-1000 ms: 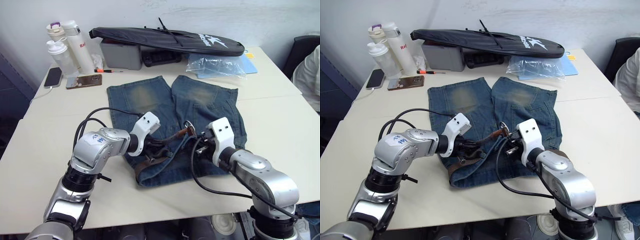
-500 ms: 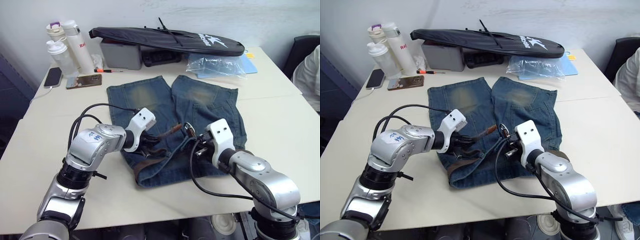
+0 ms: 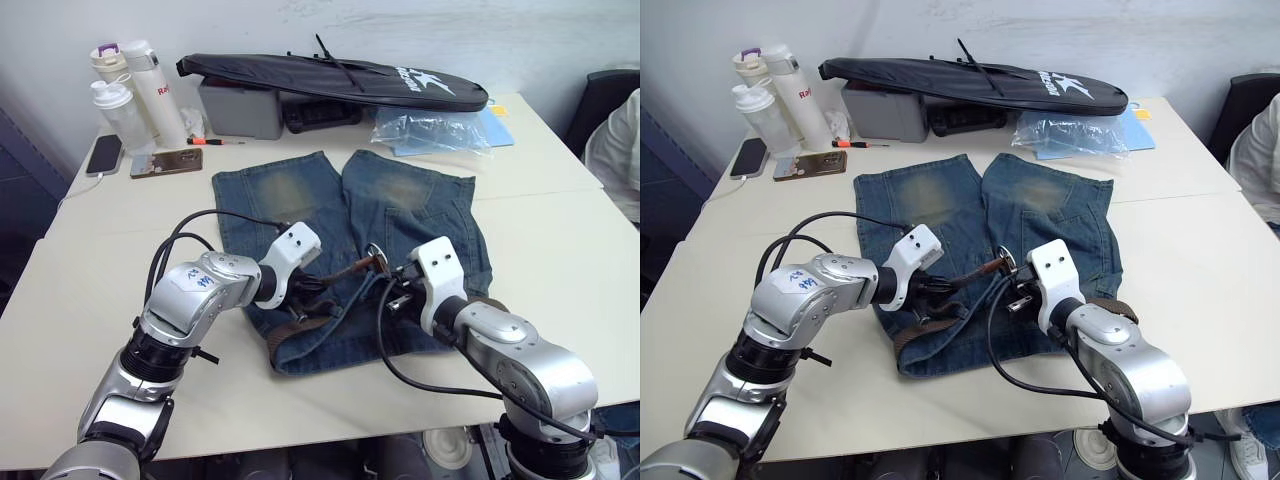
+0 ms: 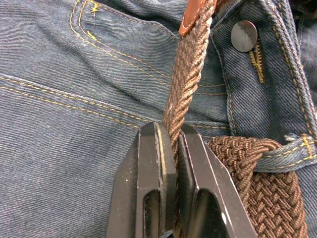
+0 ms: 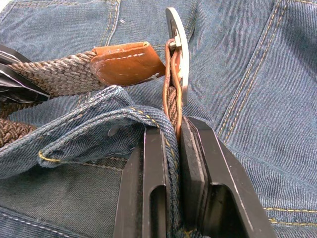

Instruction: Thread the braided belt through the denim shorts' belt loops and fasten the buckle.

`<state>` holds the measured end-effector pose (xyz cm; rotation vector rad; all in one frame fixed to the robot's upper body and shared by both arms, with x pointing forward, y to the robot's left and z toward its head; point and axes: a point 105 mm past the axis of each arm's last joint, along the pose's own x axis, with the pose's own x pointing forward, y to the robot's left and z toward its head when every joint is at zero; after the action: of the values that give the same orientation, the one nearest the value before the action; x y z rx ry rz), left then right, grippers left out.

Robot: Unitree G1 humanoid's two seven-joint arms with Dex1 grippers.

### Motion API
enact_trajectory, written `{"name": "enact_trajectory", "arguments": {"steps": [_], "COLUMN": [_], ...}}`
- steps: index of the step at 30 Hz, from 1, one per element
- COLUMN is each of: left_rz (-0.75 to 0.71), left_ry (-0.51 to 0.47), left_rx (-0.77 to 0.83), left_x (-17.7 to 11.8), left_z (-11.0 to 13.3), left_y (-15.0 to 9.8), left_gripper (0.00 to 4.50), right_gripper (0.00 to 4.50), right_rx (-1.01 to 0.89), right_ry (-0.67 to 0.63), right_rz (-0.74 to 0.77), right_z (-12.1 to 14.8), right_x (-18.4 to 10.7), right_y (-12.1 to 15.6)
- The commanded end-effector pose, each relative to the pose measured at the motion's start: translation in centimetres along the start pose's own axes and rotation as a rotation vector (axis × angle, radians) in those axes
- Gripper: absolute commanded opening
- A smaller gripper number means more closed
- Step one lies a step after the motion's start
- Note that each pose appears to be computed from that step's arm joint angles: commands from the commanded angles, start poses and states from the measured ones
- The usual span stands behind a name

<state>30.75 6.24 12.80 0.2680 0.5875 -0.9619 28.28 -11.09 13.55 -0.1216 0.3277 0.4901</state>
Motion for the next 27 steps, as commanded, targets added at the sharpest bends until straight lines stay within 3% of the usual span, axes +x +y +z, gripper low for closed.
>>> {"name": "enact_trajectory", "arguments": {"steps": [1,17,27], "left_rz": [0.003,0.051,0.052], "left_ry": [-0.030,-0.024,-0.022], "left_rx": [0.027,0.012,0.064], "left_x": [-0.4,-0.5,0.7], "left_z": [0.9,1.0,1.4], "left_y": [-0.1,1.1,0.2], "left_gripper": [0.00,0.00,0.00], "right_gripper": [0.04,0.04,0.04], "right_rx": [-0.023,-0.002,-0.018], "right_ry": [-0.061,-0.037,-0.048], "right_rz": [0.037,-0.027,0.015], "right_z": [1.2,0.3,0.6], "right_x": [-0.5,-0.7,-0.7], "right_y": [1.3,0.6,1.6]}}
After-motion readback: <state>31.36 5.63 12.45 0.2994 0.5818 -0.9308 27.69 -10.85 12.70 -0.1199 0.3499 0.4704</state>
